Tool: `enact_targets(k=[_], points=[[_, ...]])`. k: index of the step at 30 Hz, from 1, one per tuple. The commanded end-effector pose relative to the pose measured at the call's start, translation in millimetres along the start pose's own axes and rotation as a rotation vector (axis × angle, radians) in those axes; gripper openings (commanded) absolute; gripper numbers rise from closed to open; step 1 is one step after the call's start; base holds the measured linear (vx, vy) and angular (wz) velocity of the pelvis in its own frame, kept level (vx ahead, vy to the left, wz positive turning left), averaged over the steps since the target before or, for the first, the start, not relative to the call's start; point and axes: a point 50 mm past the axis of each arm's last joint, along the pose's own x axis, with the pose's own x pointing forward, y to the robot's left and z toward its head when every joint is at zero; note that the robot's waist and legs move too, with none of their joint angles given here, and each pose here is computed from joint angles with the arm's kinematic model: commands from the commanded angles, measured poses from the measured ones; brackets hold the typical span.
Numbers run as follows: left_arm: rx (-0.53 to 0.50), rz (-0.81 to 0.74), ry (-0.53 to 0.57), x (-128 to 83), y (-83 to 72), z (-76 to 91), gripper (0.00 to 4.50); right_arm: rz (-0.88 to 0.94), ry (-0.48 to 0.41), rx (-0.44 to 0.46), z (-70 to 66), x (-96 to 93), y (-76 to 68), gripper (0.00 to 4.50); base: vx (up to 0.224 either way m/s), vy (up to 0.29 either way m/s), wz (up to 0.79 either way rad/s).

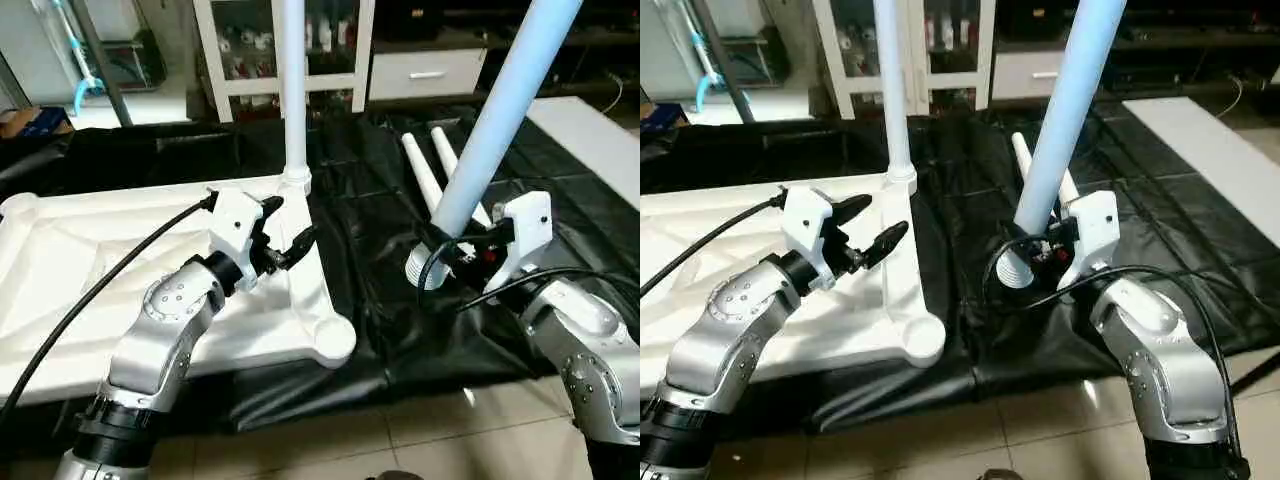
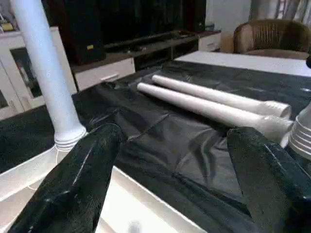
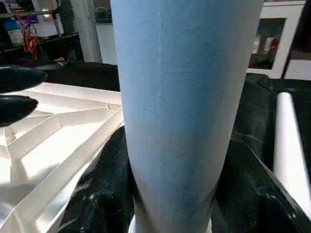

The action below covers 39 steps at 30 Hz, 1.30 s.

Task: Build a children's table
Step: Insert table leg to table base

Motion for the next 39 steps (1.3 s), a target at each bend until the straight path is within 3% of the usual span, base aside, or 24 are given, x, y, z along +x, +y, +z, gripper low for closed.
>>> enact_targets(k=[1,13,16,22,31,32,33,34,38,39], points=[[0.01,0.023,0.001,-5,4.5,2.5,3.9,0.032,-0.027,-0.018,6.2,2.2,3.7,1.85,0.134,0.0,0.12],[0.027,0.025,0.018,-10,8.4,3.0,3.9,0.103,0.003,-0.068,3.1,2.8,9.6,1.85,0.116,-0.003,0.12],[0.03,0.024,0.022,-11,9.1,2.8,3.9,0.082,-0.008,-0.022,2.6,2.4,8.0,1.85,0.076,-0.011,0.29],[0.035,0.015,0.029,-12,9.1,2.0,3.9,0.082,-0.01,-0.047,2.3,1.1,8.8,1.85,0.028,-0.052,-0.03],[0.046,-0.159,0.013,-20,1.0,2.7,3.9,0.067,-0.022,-0.045,4.6,-1.3,7.5,1.85,0.075,0.036,0.0],[0.045,-0.184,0.025,-21,1.1,2.3,3.9,0.067,-0.023,-0.046,4.8,-1.7,7.4,1.85,0.051,0.008,-0.01],[0.06,-0.337,0.11,-33,0.8,0.3,3.9,0.069,-0.03,-0.049,6.1,-3.7,6.6,1.85,0.0,0.0,0.0],[0.06,-0.337,0.11,-33,0.8,0.3,3.9,0.069,-0.03,-0.049,6.1,-3.7,6.6,1.85,0.0,0.0,0.0],[0.086,-0.441,0.295,-48,9.1,-8.2,3.9,0.08,-0.03,-0.053,7.2,-3.6,7.1,1.85,-0.016,0.0,0.01],[0.095,-0.49,0.413,-60,18.2,-13.3,3.9,0.094,-0.027,-0.056,7.7,-3.3,8.0,1.85,0.0,0.0,0.0]])
